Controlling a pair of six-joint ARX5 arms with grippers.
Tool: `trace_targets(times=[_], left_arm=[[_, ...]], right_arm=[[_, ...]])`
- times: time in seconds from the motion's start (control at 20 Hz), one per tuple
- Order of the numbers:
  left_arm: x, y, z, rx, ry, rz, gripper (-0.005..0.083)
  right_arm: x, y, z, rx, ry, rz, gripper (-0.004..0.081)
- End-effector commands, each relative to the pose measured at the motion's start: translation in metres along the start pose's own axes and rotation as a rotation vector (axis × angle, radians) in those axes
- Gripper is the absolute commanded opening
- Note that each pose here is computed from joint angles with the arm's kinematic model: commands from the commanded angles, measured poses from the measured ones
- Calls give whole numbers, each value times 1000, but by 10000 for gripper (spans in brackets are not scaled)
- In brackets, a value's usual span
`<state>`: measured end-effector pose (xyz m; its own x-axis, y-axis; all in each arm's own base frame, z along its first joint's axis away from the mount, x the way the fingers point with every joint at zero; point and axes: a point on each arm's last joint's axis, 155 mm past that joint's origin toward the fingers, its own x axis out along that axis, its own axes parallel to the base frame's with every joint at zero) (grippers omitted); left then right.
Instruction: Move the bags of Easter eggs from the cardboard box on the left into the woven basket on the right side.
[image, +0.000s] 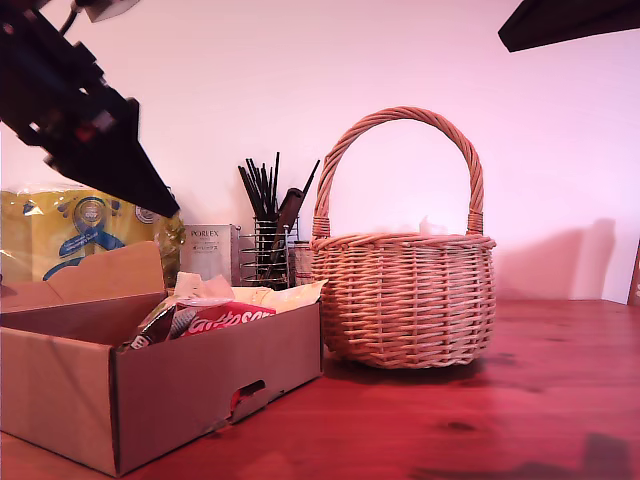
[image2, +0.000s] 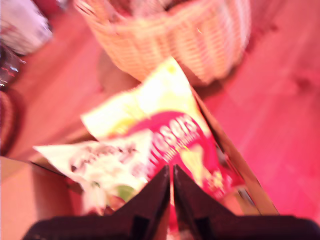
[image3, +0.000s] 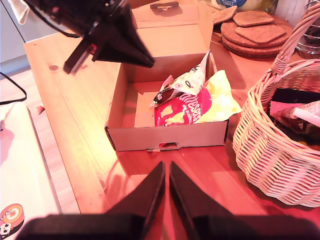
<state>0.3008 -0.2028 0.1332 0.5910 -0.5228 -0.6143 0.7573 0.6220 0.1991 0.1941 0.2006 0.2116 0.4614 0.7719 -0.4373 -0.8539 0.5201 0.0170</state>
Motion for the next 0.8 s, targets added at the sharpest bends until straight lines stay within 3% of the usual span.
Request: trace_targets(times=[0.0, 0.4, 0.75], left_arm=[[18, 6, -15, -9, 52, 27, 790], [68, 41, -41, 70, 109, 154, 768], [87, 66, -63, 29, 131, 206, 768]], right_arm=[[2, 1, -5, 0, 9, 4, -13], [2, 1, -5, 0, 9, 4, -13], [2, 0, -5, 0, 9, 4, -13]])
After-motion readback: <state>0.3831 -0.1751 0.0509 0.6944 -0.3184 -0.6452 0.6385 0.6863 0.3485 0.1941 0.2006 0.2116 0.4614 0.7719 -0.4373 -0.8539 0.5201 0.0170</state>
